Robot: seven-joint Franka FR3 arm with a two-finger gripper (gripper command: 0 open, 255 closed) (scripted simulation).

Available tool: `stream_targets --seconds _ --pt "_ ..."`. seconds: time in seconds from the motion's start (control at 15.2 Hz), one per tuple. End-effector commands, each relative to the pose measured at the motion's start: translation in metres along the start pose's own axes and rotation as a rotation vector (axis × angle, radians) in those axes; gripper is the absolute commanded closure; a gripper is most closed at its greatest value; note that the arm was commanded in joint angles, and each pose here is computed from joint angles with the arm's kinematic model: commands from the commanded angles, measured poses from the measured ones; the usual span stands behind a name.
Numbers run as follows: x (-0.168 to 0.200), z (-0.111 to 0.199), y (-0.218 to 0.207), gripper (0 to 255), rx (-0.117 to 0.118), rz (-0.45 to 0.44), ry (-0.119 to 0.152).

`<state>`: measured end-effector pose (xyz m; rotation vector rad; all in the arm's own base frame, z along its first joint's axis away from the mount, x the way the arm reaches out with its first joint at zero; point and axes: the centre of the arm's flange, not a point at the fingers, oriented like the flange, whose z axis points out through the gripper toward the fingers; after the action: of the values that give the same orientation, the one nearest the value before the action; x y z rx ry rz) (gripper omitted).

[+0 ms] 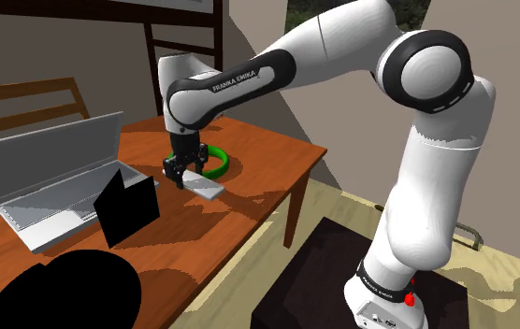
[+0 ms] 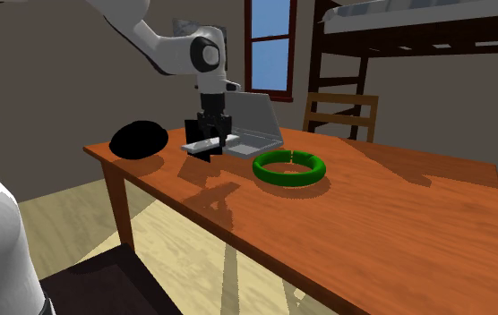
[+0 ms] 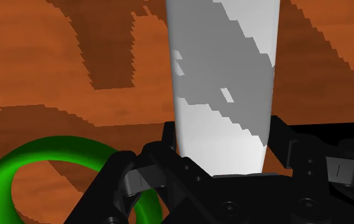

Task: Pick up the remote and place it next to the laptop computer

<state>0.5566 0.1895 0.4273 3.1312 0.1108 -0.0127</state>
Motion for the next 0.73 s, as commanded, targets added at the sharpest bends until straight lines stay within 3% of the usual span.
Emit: stream_targets --seconds 0.0,0.66 --pt "-0.001 0.012 -0.001 255 0.000 0.000 0.001" --pt "0.000 0.064 -0.002 255 0.000 0.000 0.001"
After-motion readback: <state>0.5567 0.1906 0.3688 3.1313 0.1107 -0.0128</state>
